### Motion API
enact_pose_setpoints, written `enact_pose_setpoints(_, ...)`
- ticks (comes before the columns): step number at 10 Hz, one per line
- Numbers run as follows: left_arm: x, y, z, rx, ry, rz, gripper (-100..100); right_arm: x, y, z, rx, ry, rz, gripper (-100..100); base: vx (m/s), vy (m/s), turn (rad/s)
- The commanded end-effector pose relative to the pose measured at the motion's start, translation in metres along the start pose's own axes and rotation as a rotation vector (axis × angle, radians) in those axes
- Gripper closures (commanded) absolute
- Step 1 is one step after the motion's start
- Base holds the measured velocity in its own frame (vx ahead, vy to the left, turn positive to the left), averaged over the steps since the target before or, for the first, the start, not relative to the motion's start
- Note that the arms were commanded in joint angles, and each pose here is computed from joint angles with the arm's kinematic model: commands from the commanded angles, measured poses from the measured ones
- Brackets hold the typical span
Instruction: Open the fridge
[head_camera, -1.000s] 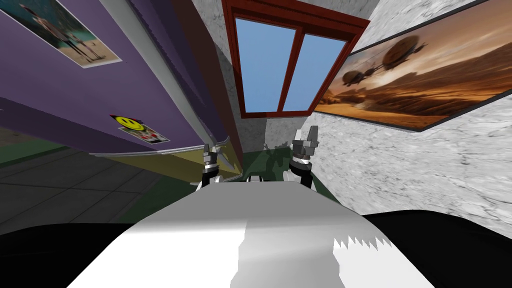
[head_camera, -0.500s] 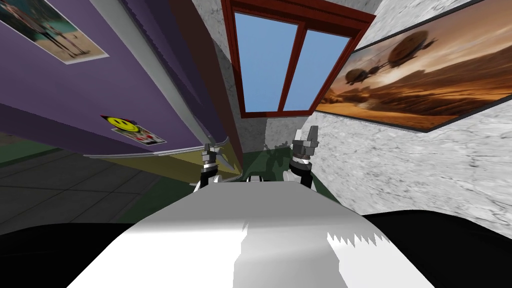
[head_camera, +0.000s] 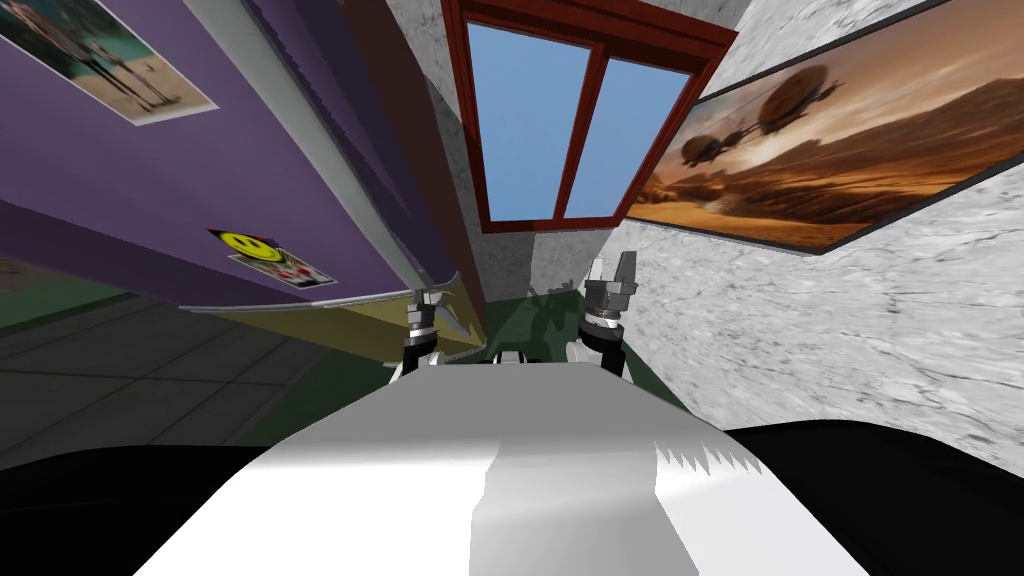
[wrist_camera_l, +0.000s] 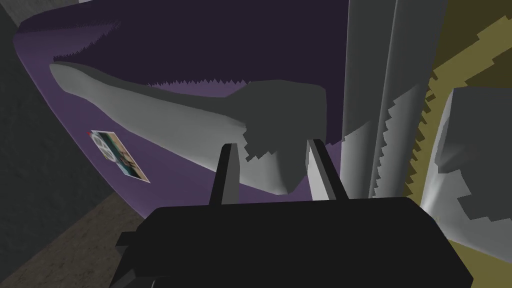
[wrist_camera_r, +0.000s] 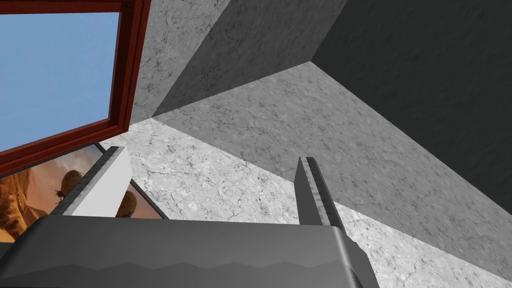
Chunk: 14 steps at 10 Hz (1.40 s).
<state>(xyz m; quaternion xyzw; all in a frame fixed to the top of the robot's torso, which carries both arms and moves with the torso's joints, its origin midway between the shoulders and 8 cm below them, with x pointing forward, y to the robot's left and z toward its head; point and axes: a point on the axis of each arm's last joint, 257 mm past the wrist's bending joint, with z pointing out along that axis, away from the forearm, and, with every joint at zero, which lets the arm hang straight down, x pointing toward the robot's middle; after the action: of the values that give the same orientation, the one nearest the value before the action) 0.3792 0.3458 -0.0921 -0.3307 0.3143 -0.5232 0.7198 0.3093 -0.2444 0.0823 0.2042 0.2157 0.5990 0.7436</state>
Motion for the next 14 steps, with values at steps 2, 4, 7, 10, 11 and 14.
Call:
enact_pose_setpoints(2,0.014,-0.007,0.002,0.011,0.058,-0.042,100,0.000,0.000,0.000,0.000,0.000,0.000,0,-0.295,0.121,-0.094)
enact_pose_setpoints(4,0.024,-0.011,0.003,0.014,0.103,-0.074,100,0.000,0.000,0.000,0.000,0.000,0.000,0,-0.377,0.148,-0.123)
enact_pose_setpoints(7,0.041,-0.018,0.002,0.015,0.170,-0.122,100,0.000,0.000,0.000,0.000,0.000,0.000,0,-0.388,0.180,-0.118)
enact_pose_setpoints(10,0.054,-0.013,-0.009,-0.012,0.210,-0.146,100,0.000,0.000,0.000,0.000,0.000,0.000,0,-0.234,0.109,-0.070)
enact_pose_setpoints(11,0.059,-0.018,-0.011,-0.003,0.233,-0.161,100,0.000,0.000,0.000,0.000,0.000,0.000,0,-0.202,0.232,-0.112)
enact_pose_setpoints(14,0.070,-0.028,-0.018,0.012,0.279,-0.192,100,0.000,0.000,0.000,0.000,0.000,0.000,0,-0.226,0.168,-0.091)
